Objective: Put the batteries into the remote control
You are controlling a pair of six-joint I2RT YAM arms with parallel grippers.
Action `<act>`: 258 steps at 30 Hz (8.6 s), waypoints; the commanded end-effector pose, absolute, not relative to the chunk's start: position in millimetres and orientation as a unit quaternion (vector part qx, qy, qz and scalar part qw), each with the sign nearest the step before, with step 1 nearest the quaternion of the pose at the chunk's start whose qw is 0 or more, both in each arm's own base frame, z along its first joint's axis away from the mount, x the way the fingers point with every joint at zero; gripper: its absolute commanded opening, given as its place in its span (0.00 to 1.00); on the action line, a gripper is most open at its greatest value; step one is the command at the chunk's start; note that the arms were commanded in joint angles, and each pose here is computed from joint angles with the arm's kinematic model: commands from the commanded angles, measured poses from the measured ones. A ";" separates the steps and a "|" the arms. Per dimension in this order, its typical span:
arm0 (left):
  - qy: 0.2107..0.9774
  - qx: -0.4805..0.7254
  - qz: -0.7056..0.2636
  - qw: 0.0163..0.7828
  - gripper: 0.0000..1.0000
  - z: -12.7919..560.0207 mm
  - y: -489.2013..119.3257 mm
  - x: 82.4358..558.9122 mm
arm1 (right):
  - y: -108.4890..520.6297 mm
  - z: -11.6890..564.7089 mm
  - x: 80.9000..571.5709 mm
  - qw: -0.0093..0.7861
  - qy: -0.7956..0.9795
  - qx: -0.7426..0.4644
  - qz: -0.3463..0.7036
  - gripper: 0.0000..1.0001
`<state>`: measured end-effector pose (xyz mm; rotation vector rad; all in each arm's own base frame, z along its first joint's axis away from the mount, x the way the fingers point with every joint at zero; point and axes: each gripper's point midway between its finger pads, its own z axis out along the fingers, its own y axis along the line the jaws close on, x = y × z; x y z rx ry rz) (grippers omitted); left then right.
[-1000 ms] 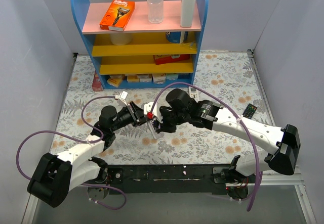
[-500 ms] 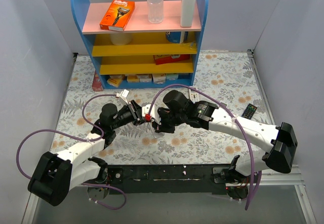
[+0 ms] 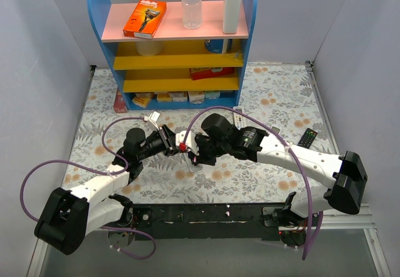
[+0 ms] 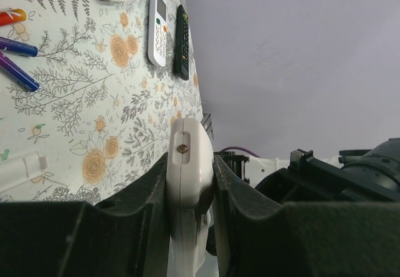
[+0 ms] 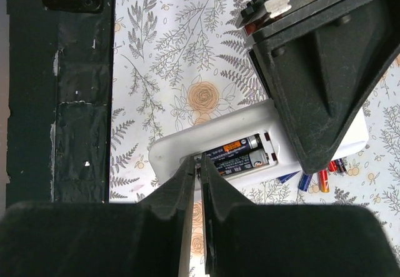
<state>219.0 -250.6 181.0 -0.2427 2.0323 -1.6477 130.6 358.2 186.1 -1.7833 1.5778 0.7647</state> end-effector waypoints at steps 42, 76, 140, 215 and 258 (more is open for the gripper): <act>0.761 -0.260 -0.400 0.440 0.00 139.4 -132.7 208.3 | 343.3 118.0 173.8 0.273 0.823 -0.458 0.197 0.53; 0.729 -0.069 -0.527 0.432 0.00 189.9 -193.0 194.0 | 370.2 197.7 183.5 0.346 0.789 -0.383 0.334 0.56; 0.658 0.028 -0.627 0.416 0.00 226.1 -224.7 180.3 | 374.0 164.9 177.5 0.244 0.834 -0.295 0.397 0.30; 0.804 -0.319 -0.355 0.354 0.02 58.1 -145.5 229.6 | 357.4 34.1 199.8 0.203 0.884 -0.398 0.135 0.43; 0.821 -0.461 -0.227 0.250 0.98 81.3 -102.8 177.8 | 325.2 88.5 221.3 0.332 0.868 -0.350 0.114 0.01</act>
